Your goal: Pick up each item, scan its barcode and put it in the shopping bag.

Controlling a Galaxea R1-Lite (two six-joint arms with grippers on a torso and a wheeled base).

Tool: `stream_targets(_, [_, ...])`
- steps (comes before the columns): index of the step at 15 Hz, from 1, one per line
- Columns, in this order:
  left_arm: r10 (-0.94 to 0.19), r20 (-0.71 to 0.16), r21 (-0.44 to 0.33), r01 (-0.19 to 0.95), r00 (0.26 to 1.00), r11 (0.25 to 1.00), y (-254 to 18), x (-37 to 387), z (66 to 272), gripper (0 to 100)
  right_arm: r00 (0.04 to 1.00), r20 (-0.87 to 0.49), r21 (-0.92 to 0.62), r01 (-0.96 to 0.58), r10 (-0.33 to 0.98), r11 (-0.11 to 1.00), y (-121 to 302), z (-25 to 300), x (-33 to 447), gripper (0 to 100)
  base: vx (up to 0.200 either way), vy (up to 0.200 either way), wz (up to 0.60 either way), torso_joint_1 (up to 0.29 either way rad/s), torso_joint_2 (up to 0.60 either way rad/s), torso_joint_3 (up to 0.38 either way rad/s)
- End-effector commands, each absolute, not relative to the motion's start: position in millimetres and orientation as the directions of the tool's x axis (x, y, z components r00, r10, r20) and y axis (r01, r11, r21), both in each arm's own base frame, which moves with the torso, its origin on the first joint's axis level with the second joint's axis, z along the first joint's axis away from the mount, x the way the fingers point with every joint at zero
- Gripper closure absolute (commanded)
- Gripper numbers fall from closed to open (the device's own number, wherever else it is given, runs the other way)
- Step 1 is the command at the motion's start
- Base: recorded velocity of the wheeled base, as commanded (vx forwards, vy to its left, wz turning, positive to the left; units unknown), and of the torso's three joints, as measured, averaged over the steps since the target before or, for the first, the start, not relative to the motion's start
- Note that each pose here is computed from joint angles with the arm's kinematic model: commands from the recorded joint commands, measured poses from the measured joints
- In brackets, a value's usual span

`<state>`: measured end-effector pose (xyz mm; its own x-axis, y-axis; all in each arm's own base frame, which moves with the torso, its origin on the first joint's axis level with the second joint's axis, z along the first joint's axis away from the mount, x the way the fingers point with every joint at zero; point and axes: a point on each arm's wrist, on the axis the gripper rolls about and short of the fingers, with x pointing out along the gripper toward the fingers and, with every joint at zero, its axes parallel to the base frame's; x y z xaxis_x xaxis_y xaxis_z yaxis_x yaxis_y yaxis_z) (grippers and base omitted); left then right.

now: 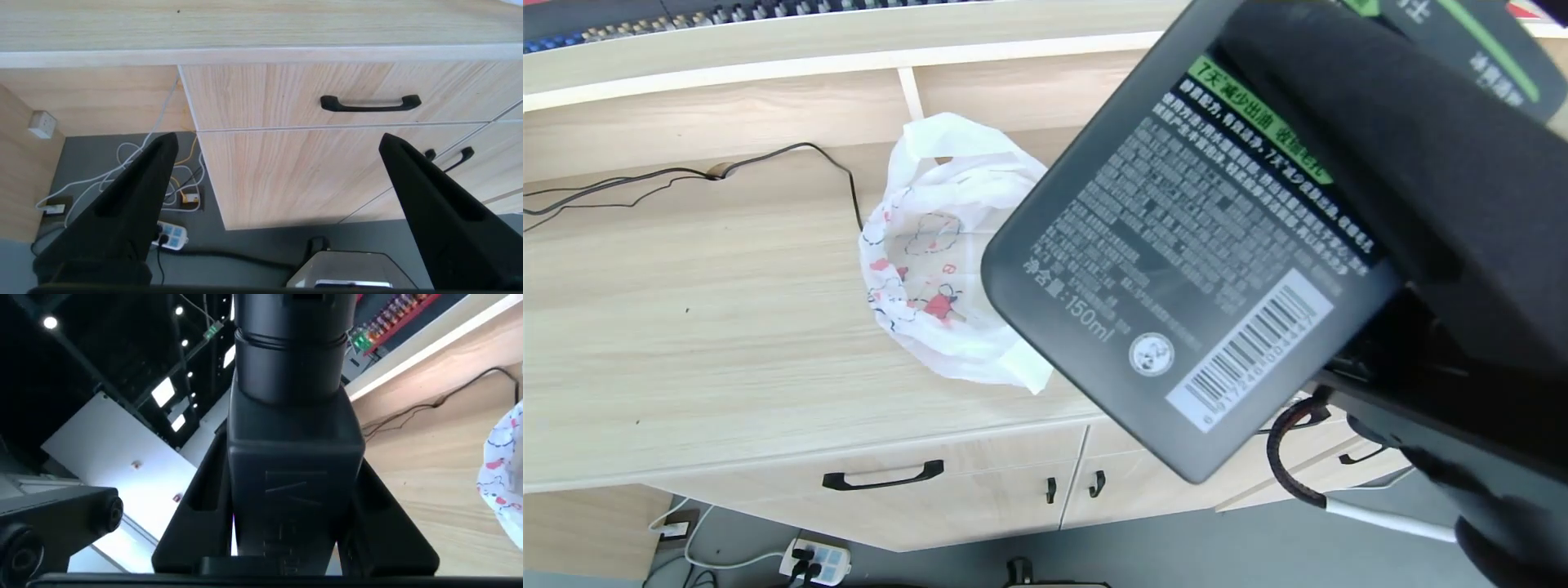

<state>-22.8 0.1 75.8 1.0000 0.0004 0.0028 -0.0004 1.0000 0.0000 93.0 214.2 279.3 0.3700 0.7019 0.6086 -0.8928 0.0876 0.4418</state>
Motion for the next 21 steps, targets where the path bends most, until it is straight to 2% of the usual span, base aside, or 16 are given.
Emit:
stream_targets(1, [0.002,0.003,0.0,-0.002,1.0,1.0,0.1,-22.8,75.8,0,0.377,0.605,0.444,-0.891,0.701,0.096,213.9,279.8,93.8,100,0.0,0.0,0.0,0.0,0.0,0.0])
stream_targets(4, [0.003,0.003,0.0,-0.003,1.0,1.0,0.1,-22.8,75.8,0,0.51,0.527,0.363,-0.859,0.68,0.362,208.1,281.7,134.8,100,0.0,0.0,0.0,0.0,0.0,0.0])
stream_targets(6, [0.003,0.003,0.0,-0.003,1.0,1.0,0.1,-22.8,75.8,0,0.603,0.467,0.184,-0.782,0.647,0.596,198.0,278.5,176.3,100,0.0,0.0,0.0,0.0,0.0,0.0])
stream_targets(7, [0.003,0.003,0.0,-0.003,1.0,1.0,0.1,-22.8,75.8,0,0.669,0.416,0.056,-0.695,0.616,0.717,185.1,272.5,200.5,100,0.0,0.0,0.0,0.0,0.0,0.0])
stream_targets(8, [0.0,0.003,0.0,0.0,1.0,1.0,0.1,-22.8,75.8,0,0.696,0.388,-0.057,-0.636,0.604,0.769,173.4,269.9,216.0,100,0.0,0.0,0.0,0.0,0.0,0.0])
stream_targets(9, [0.0,0.003,0.0,0.0,1.0,1.0,0.1,-22.8,75.8,0,0.672,0.372,-0.236,-0.598,0.64,0.766,161.4,269.8,234.5,100,0.0,0.0,0.0,0.0,0.0,0.0])
stream_targets(11, [0.0,0.003,0.014,0.0,1.0,1.0,0.1,-22.8,75.8,0,0.636,0.377,-0.416,-0.534,0.674,0.736,168.0,271.3,251.7,100,0.0,0.0,0.0,0.0,0.0,0.0])
stream_targets(14, [0.002,0.002,0.021,-0.002,1.0,1.0,0.0,-22.8,75.6,0,0.614,0.37,-0.582,-0.432,0.698,0.689,185.9,264.7,271.9,100,0.0,0.0,0.0,0.0,0.0,0.0])
stream_targets(17, [0.0,0.003,0.025,0.0,1.0,1.0,0.1,-22.8,75.8,0,0.55,0.362,-0.784,-0.257,0.752,0.565,194.4,261.4,281.6,100,0.0,0.0,0.0,0.0,0.0,0.0])
stream_targets(21, [0.002,0.009,0.035,-0.002,1.0,0.999,0.0,-22.8,76.4,0,0.466,0.342,-0.894,-0.105,0.816,0.435,197.1,248.6,307.7,100,0.0,0.0,0.0,0.0,0.0,0.0])
